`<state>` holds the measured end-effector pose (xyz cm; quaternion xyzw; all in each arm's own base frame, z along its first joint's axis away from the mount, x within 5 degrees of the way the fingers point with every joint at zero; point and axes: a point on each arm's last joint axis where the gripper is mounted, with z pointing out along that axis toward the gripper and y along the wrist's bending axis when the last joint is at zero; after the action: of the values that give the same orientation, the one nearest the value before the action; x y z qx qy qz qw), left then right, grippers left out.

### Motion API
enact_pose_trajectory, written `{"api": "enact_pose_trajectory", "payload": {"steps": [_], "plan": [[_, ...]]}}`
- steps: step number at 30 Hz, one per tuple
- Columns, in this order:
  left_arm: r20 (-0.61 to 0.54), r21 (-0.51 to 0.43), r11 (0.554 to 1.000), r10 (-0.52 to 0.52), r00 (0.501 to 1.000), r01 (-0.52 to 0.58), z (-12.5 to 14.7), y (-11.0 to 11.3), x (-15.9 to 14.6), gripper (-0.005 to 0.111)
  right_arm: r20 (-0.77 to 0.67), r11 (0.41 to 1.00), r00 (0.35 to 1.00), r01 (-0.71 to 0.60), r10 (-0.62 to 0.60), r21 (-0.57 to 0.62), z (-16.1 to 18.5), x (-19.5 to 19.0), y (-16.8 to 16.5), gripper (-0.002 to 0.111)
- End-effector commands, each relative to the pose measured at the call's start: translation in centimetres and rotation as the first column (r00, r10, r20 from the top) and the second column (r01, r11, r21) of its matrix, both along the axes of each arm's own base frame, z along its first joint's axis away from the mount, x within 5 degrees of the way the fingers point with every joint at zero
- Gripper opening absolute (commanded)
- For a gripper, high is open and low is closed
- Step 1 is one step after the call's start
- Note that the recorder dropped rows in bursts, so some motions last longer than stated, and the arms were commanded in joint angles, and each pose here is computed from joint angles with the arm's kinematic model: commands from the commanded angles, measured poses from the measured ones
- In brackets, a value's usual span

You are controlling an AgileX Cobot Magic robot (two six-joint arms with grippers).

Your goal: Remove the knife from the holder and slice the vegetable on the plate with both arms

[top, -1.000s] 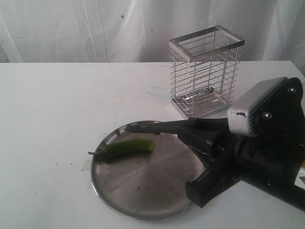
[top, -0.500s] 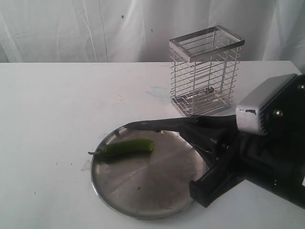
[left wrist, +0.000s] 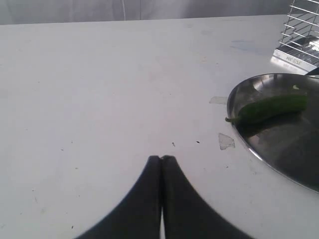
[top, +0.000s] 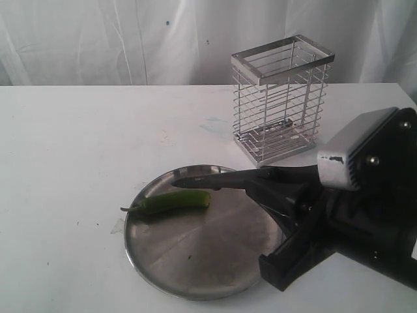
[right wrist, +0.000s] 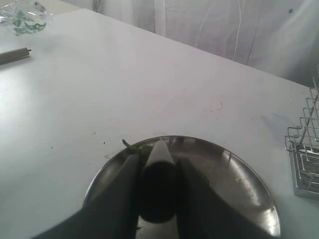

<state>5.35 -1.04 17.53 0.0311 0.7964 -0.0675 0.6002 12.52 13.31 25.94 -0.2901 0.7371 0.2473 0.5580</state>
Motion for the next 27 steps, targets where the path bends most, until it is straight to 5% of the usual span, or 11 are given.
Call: {"api": "enact_pose_trajectory", "payload": {"steps": [1, 8, 12, 14, 22, 25, 27], "plan": [[0.001, -0.005, 1.000, -0.002, 1.000, 0.002, -0.1, 0.0, 0.0, 0.000, 0.003, 1.000, 1.000, 0.000, 0.000, 0.024, 0.3, -0.1, 0.0, 0.007], [0.043, -0.061, 0.998, 0.017, 0.999, -0.014, 0.3, 0.0, 0.1, 0.000, 0.005, 1.000, 1.000, 0.001, -0.001, 0.028, 0.3, -0.1, 0.0, 0.007], [0.150, -0.433, 0.900, 0.127, 0.981, -0.050, 2.0, 0.2, 0.3, 0.000, 0.070, 0.998, 0.996, -0.062, 0.064, -0.023, 0.5, -0.6, 0.4, 0.007], [0.193, -0.504, 0.863, 0.165, 0.967, -0.047, 2.6, 0.4, 0.4, 0.000, 0.088, 0.996, 0.992, -0.086, 0.087, -0.013, 0.9, -1.0, 0.5, 0.007], [0.281, -0.609, 0.793, 0.235, 0.930, -0.017, 3.7, 0.9, 0.3, 0.000, 0.132, 0.994, 0.986, -0.108, 0.102, 0.035, 3.4, -1.1, 0.9, 0.007], [0.070, -0.642, 0.761, 0.174, 0.982, -0.089, 2.1, 0.4, 0.3, 0.000, 0.154, 0.992, 0.983, -0.108, 0.098, 0.058, 4.4, -1.0, 1.1, 0.007], [0.265, -0.566, 0.816, 0.045, 0.963, 0.118, 3.5, -0.5, 0.4, 0.000, 0.183, 0.990, 0.978, -0.113, 0.095, 0.088, 5.6, -0.9, 1.3, 0.007]]}}
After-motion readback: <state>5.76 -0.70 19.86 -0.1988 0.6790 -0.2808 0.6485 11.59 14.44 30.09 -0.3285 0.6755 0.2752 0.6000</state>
